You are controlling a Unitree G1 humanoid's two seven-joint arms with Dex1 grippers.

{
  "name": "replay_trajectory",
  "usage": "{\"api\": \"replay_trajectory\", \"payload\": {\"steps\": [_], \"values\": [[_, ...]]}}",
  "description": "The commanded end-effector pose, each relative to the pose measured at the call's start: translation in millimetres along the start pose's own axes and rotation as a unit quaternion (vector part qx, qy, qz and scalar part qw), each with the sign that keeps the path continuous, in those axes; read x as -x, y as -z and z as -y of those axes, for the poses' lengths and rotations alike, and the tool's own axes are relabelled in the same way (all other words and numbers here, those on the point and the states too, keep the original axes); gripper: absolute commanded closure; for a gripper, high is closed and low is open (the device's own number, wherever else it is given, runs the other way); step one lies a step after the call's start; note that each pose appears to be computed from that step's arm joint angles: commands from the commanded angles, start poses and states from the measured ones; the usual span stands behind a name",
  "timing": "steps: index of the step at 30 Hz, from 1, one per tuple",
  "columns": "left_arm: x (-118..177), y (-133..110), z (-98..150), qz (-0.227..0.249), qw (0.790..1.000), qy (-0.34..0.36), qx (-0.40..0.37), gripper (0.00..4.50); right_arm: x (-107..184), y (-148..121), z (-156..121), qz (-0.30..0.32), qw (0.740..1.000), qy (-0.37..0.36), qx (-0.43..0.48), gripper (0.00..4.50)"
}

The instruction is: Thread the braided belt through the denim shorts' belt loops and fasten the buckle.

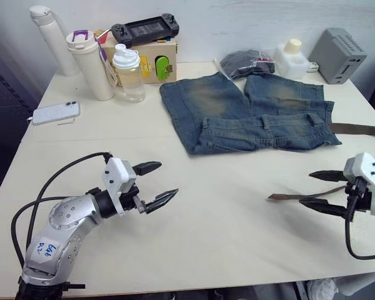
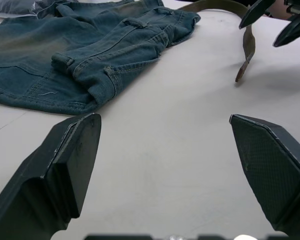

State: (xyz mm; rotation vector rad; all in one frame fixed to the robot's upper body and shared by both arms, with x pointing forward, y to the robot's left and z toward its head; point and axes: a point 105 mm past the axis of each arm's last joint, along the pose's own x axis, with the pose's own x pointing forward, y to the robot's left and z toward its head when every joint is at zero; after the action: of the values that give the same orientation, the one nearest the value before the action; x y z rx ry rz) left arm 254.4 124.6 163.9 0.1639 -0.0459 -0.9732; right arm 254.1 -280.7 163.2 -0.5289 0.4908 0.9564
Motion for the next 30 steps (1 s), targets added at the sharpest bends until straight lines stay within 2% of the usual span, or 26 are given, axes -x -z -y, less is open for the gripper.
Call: {"api": "replay_trajectory", "payload": {"steps": [1,7,10,11,13,19,20,22,26,28,30], "values": [[3.2,-6.2,3.9,0.007,1.000,0.001,-0.007,0.00,-2.9,17.8,4.5,-0.081,0.996,-0.022,0.013,0.05],[7.8,-4.1,6.3,0.001,1.000,-0.011,-0.002,0.00,-12.6,44.4,15.4,-0.147,0.988,-0.029,0.021,0.05],[9.2,-4.5,7.8,0.001,1.000,-0.016,-0.001,0.00,-20.1,47.3,17.2,-0.149,0.988,-0.027,0.021,0.05],[9.4,-4.5,8.2,0.000,1.000,-0.017,-0.001,0.00,-22.0,47.6,15.9,-0.148,0.988,-0.031,0.020,0.55],[9.6,-4.3,8.7,-0.001,1.000,-0.017,-0.001,0.00,-24.0,48.2,11.1,-0.148,0.988,-0.047,0.020,1.27],[6.5,-7.6,6.6,0.003,1.000,-0.011,-0.007,0.00,-28.5,43.3,7.4,-0.136,0.988,-0.060,0.029,4.17],[5.3,-9.3,6.3,0.006,1.000,-0.008,-0.008,0.00,-30.4,39.2,5.6,-0.127,0.989,-0.066,0.040,4.48],[2.6,-13.1,5.9,0.012,1.000,0.001,-0.008,0.00,-34.1,27.4,-2.0,-0.108,0.989,-0.085,0.062,4.48],[-7.1,-26.7,7.8,0.029,0.998,0.047,-0.014,0.00,-45.8,-18.4,-24.5,-0.055,0.984,-0.126,0.111,4.48],[-17.7,-36.0,17.0,0.036,0.993,0.112,-0.018,0.00,-57.7,-50.3,-40.4,-0.022,0.978,-0.144,0.151,4.48],[-25.6,-39.9,25.9,0.033,0.985,0.167,-0.032,0.00,-66.8,-70.6,-52.0,-0.002,0.972,-0.154,0.177,4.48]]}}
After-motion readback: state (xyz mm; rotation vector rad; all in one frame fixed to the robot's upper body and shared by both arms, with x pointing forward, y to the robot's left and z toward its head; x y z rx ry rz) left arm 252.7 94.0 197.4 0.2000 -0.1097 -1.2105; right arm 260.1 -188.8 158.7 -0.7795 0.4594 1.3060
